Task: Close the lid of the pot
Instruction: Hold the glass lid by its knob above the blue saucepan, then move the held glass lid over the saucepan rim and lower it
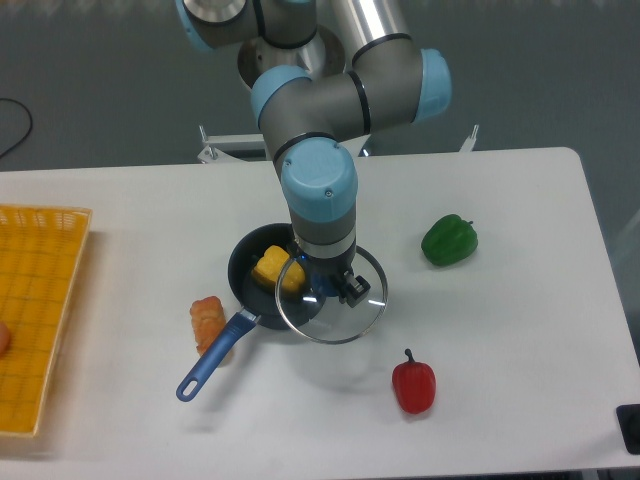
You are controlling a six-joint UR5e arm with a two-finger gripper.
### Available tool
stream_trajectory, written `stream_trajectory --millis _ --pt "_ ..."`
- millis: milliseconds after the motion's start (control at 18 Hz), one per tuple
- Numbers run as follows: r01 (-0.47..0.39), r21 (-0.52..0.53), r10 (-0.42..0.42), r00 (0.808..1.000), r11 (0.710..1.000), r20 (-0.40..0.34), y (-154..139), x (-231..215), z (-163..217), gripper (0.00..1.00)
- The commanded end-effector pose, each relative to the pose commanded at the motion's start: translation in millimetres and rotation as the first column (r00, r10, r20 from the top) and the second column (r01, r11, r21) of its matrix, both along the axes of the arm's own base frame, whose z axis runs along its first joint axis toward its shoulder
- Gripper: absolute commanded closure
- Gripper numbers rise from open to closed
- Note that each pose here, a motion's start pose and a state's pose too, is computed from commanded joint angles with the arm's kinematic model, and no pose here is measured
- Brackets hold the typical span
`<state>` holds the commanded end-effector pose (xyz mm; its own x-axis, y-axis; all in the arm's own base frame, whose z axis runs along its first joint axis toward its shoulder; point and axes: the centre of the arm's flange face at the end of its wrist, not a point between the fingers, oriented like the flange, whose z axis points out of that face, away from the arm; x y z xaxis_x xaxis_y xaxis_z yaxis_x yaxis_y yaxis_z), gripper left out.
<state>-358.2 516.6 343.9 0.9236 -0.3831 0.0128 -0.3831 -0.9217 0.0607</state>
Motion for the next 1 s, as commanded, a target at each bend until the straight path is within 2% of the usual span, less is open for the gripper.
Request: stream_trajectory --millis 1000 --pt "-0.009 -0.019 0.009 1.0 1.0 0.019 -9 14 -18 0.39"
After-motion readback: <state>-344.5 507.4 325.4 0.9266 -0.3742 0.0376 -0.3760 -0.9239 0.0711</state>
